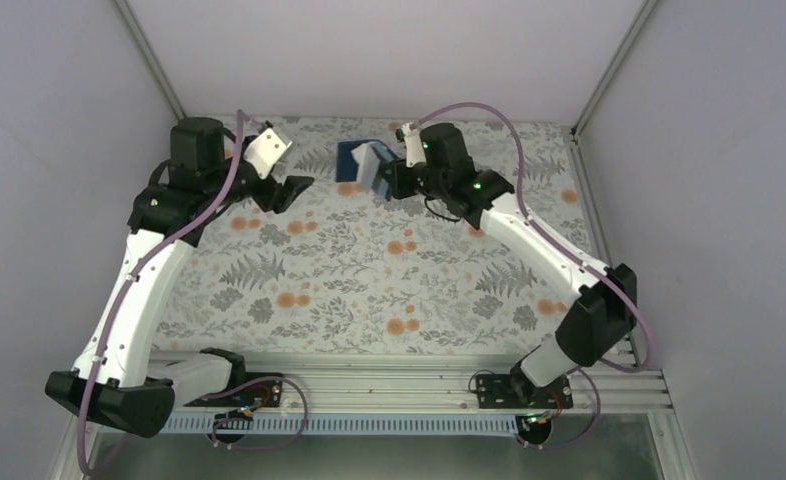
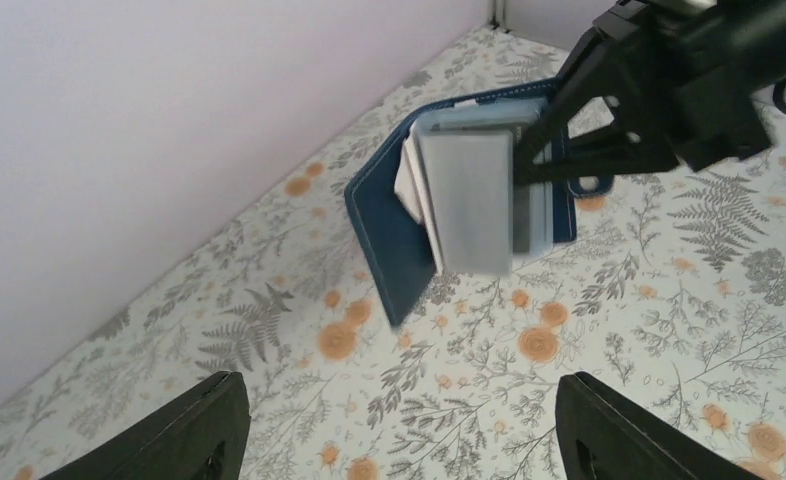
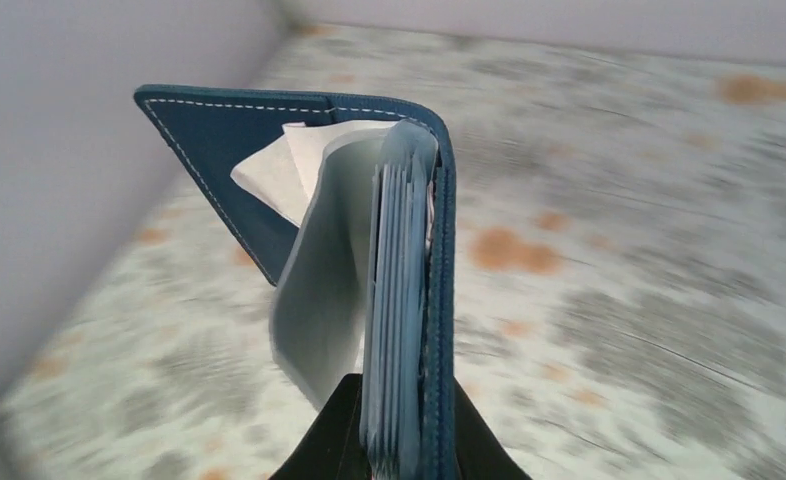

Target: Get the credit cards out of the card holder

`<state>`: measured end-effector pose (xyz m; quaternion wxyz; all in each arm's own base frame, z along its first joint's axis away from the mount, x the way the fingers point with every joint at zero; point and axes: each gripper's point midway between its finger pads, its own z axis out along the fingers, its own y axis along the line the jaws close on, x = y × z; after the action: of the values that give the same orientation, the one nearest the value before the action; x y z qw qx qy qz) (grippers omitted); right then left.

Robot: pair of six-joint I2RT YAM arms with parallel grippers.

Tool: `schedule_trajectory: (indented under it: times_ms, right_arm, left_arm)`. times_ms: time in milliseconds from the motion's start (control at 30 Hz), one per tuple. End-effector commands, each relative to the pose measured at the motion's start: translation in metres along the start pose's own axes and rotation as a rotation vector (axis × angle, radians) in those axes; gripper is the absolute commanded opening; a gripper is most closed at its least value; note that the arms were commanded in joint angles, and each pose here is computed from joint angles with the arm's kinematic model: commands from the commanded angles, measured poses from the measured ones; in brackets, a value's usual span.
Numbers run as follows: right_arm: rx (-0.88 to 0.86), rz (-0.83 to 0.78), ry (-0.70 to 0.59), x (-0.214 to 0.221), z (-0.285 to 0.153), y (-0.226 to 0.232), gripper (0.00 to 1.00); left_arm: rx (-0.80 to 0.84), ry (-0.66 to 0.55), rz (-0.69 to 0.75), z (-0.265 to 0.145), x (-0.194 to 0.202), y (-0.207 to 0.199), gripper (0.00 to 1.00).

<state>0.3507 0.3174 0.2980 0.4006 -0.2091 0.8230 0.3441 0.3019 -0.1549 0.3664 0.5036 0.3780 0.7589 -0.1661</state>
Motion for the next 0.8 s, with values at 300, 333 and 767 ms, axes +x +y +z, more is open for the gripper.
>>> schedule_trajectory:
  times_ms: [300, 333, 767]
  right_arm:
    - [0.128, 0.060, 0.190, 0.032, 0.048, -0.005, 0.04]
    - [0.068, 0.061, 0.188, 0.030, 0.051, 0.010, 0.04]
    - [-0.301, 0.069, 0.119, 0.004, 0.017, 0.090, 0.04]
  left_arm:
    - [0.336, 0.064, 0.004, 0.041, 0.033, -0.068, 0.48]
    - [0.366, 0.068, 0.001, 0.044, 0.034, -0.076, 0.48]
    - [-0.156, 0.271, 0.048, 0.077, 0.066, 0.011, 0.45]
